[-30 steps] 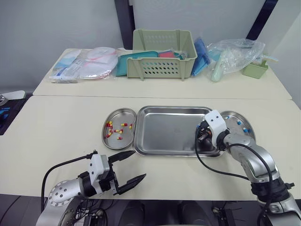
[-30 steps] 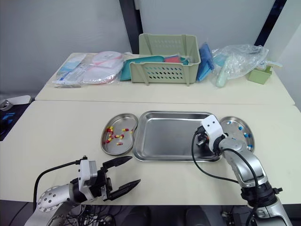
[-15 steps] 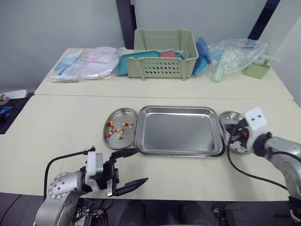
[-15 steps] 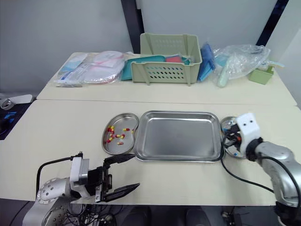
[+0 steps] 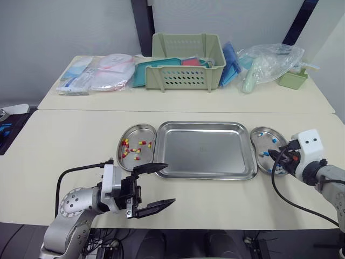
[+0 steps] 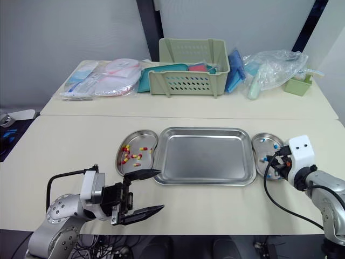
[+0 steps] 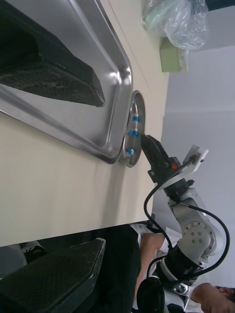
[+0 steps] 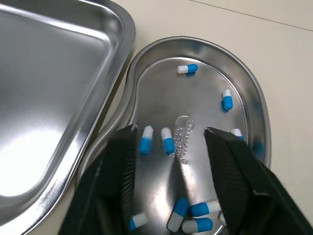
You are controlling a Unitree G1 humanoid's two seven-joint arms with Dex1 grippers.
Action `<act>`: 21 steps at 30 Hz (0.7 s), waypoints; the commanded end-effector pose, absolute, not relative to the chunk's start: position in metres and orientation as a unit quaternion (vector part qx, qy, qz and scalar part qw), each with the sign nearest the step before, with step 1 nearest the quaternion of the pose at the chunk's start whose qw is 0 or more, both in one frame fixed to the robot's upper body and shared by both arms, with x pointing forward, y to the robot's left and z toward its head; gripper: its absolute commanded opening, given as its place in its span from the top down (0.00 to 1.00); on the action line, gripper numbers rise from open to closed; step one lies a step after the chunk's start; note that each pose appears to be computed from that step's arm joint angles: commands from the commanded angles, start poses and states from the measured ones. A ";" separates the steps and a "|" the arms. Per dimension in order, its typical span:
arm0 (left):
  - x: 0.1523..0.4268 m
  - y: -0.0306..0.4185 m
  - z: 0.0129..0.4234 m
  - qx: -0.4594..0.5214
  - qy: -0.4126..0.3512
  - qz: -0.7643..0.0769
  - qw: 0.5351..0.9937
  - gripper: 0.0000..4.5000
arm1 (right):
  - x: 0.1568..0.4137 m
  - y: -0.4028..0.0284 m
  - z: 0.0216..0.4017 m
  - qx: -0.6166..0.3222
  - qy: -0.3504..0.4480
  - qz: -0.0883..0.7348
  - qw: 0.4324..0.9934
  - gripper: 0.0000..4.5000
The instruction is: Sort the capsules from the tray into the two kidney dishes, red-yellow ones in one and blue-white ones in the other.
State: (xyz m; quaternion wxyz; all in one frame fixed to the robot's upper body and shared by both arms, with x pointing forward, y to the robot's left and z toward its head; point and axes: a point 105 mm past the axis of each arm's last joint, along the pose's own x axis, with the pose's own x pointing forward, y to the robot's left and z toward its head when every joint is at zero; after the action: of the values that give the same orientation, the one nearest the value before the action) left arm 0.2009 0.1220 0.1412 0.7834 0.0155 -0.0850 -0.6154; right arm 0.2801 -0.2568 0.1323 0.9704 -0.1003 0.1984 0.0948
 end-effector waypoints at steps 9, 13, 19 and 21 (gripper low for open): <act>0.240 0.209 0.145 0.101 0.032 -0.374 0.921 0.00 | 0.254 -0.273 0.157 -0.207 0.153 0.210 0.943 0.00; 0.249 0.265 0.155 0.136 0.070 -0.287 0.946 0.00 | 0.241 -0.296 0.164 -0.255 0.180 0.260 0.914 0.00; 0.251 0.327 0.147 0.174 0.162 -0.197 0.951 0.00 | 0.227 -0.321 0.171 -0.296 0.232 0.330 0.866 0.00; 0.252 0.341 0.151 0.170 0.175 -0.174 0.954 0.00 | 0.230 -0.329 0.175 -0.318 0.227 0.337 0.857 0.00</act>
State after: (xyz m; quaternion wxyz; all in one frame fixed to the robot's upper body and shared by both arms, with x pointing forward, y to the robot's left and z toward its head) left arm 0.2515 0.3279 0.1365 0.9501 0.1582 0.1820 -0.1980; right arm 0.2279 -0.3243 0.1621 0.8644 -0.2883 0.2432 0.3323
